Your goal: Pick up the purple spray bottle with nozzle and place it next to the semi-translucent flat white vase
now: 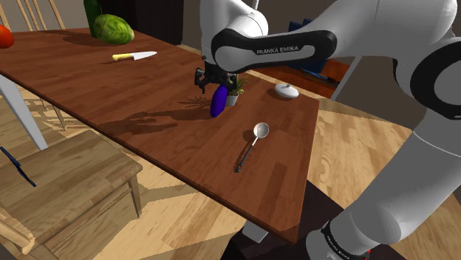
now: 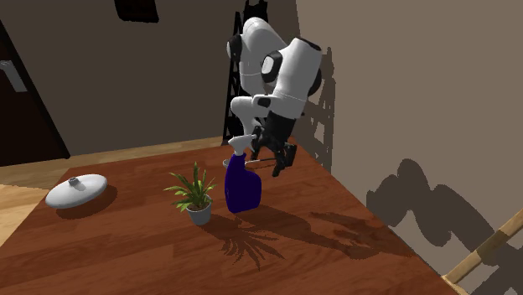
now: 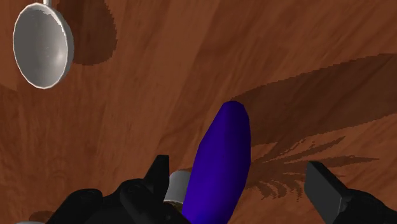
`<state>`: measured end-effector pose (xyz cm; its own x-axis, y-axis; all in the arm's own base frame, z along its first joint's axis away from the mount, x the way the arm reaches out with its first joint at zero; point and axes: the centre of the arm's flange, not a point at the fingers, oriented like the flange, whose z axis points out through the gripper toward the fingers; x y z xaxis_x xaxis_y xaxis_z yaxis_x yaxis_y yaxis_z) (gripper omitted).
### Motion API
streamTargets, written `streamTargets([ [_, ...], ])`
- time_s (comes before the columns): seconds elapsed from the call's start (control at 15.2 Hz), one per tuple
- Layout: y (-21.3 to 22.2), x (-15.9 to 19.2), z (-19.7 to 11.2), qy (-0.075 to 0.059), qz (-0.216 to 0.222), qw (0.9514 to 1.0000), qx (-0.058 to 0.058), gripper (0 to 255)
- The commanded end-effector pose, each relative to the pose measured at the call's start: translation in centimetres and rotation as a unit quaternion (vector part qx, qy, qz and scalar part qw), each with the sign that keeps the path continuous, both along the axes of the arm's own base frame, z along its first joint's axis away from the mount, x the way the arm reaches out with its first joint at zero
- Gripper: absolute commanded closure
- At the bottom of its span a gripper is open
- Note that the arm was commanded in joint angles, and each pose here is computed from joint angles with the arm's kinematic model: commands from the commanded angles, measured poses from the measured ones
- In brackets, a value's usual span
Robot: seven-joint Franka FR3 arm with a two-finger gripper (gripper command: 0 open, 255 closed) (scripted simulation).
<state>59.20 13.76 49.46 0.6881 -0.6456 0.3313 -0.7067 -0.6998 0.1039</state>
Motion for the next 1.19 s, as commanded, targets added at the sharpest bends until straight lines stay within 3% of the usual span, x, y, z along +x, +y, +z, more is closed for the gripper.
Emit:
streamTargets([
  [0.0, -0.3, 0.4, -0.9, -0.002, -0.003, 1.0, -0.001, 0],
  [0.33, -1.1, 0.8, -3.1, -0.002, -0.003, 1.0, -0.001, 0],
  [0.79, -1.1, 0.8, -3.1, -0.002, -0.003, 1.0, -0.001, 0],
  [0.86, -1.1, 0.8, -3.1, -0.002, -0.003, 1.0, -0.001, 255],
  [1.12, -1.1, 0.8, -3.1, -0.002, -0.003, 1.0, -0.001, 255],
])
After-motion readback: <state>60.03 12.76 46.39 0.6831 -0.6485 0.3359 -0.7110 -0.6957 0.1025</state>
